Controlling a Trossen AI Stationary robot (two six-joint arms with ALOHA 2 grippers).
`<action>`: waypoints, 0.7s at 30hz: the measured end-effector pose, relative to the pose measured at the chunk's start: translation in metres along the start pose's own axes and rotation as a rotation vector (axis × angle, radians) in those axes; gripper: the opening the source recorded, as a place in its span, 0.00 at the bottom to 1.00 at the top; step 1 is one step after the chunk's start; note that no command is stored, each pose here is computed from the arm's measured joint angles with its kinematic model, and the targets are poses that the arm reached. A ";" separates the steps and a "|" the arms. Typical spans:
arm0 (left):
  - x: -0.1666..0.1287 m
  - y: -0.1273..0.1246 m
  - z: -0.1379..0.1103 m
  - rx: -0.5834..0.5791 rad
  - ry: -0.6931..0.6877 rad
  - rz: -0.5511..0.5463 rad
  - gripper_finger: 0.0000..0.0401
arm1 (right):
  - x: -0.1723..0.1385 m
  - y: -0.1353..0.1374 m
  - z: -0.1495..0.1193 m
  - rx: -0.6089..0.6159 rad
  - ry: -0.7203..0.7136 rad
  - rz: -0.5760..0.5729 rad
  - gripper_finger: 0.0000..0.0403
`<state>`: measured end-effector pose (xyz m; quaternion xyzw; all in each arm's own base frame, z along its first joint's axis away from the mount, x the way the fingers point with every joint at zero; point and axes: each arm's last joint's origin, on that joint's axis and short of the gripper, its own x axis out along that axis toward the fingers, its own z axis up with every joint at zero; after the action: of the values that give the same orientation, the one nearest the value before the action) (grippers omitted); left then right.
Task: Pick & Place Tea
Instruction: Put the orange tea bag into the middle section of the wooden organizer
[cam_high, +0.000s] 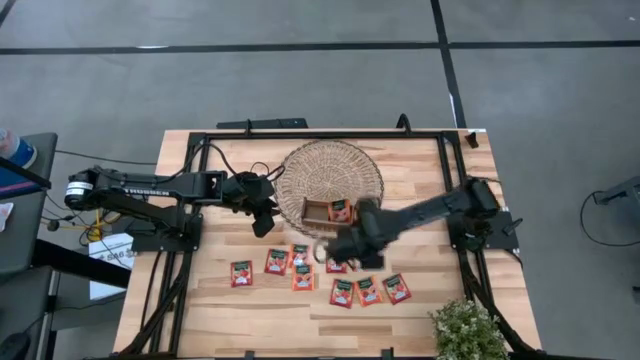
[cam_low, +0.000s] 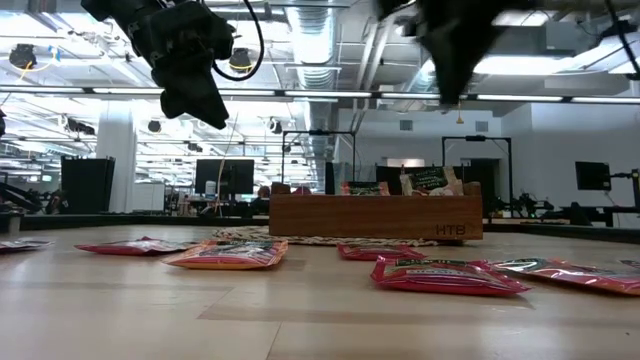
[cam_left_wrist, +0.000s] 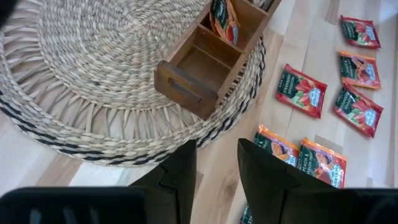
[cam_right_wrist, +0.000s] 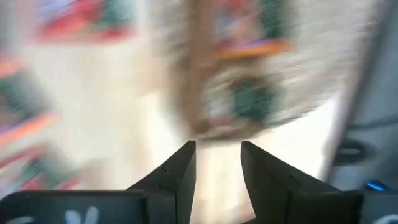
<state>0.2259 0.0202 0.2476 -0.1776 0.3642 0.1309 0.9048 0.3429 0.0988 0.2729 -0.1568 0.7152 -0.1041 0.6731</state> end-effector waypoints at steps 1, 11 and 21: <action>0.000 0.000 0.000 -0.001 0.000 -0.002 0.27 | -0.005 0.006 -0.007 -0.019 0.001 0.050 0.30; 0.000 -0.002 0.002 -0.017 -0.018 -0.014 0.27 | -0.018 0.066 -0.054 -0.054 -0.261 0.354 0.29; 0.000 -0.003 0.003 -0.040 -0.022 -0.047 0.27 | 0.049 0.094 -0.026 -0.212 -0.174 0.433 0.31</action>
<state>0.2287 0.0183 0.2502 -0.2026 0.3475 0.1190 0.9078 0.3070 0.1664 0.1950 -0.0780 0.6784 0.1319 0.7185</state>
